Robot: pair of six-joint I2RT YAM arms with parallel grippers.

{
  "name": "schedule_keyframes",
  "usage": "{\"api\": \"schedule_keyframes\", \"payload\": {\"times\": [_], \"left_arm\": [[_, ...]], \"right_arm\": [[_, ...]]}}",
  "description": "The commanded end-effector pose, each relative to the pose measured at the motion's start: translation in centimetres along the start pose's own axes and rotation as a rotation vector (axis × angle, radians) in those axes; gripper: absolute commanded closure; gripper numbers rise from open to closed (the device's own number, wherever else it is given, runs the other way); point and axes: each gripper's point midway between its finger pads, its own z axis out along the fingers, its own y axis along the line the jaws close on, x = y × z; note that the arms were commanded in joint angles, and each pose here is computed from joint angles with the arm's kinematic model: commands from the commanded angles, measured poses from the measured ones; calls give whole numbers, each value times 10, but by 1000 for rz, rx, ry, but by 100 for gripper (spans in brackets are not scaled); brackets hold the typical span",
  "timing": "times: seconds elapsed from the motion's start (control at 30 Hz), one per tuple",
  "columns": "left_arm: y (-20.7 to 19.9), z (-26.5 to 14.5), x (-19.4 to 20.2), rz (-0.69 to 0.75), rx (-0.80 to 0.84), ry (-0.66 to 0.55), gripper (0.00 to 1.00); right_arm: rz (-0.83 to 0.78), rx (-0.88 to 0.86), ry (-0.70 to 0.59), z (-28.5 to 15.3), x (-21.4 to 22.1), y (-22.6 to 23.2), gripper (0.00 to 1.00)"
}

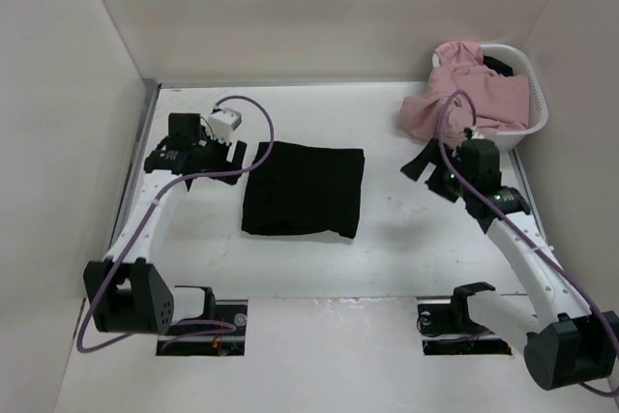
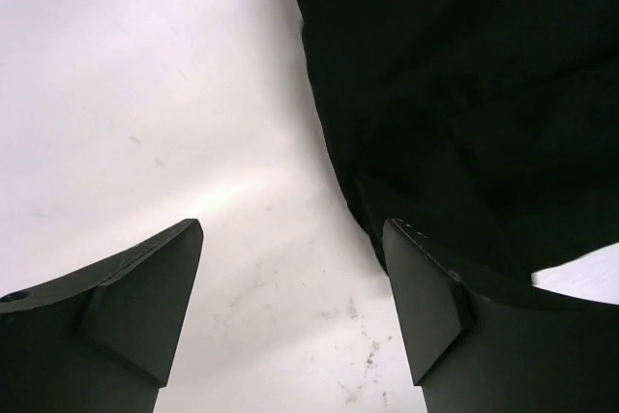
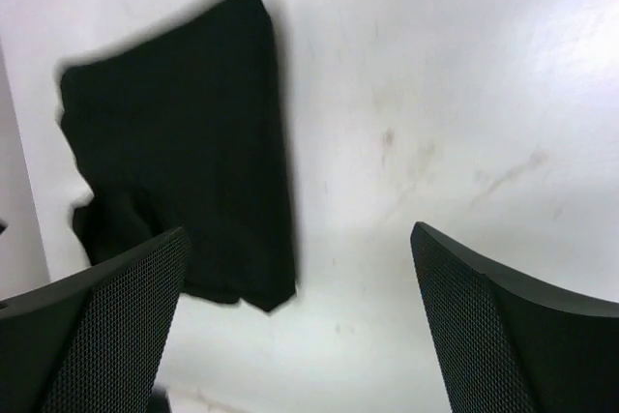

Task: Fold and stack the trousers
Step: Fold the trousers

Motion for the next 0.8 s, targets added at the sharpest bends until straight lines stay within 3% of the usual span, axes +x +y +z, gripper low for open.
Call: {"api": "schedule_keyframes", "payload": {"times": [0.0,0.13,0.2,0.33,0.5,0.6,0.77], "left_arm": [[-19,-43,-58,-6,64,-204,25],[-29,-54,-68,-84,121,-229,25],[-13,-68,-73,-125,81,-271,25],[67,-104,-58,-255,-173,-334,24],[169,-163,-2,-523,-548,-377,24],[183,-172,27,-600,-599,-356,24],[174,-161,48,-614,-571,-312,24]], "right_arm": [[-152,164,-52,-30,-37,-17,0],[-183,167,-51,-44,-51,-6,0],[-188,162,-84,-55,-59,-2,0],[-161,235,-149,-77,-78,-18,0],[-124,320,-246,-94,-97,-33,0],[-72,356,-260,-97,-105,-47,0],[-47,347,-262,-98,-105,-48,0]]}}
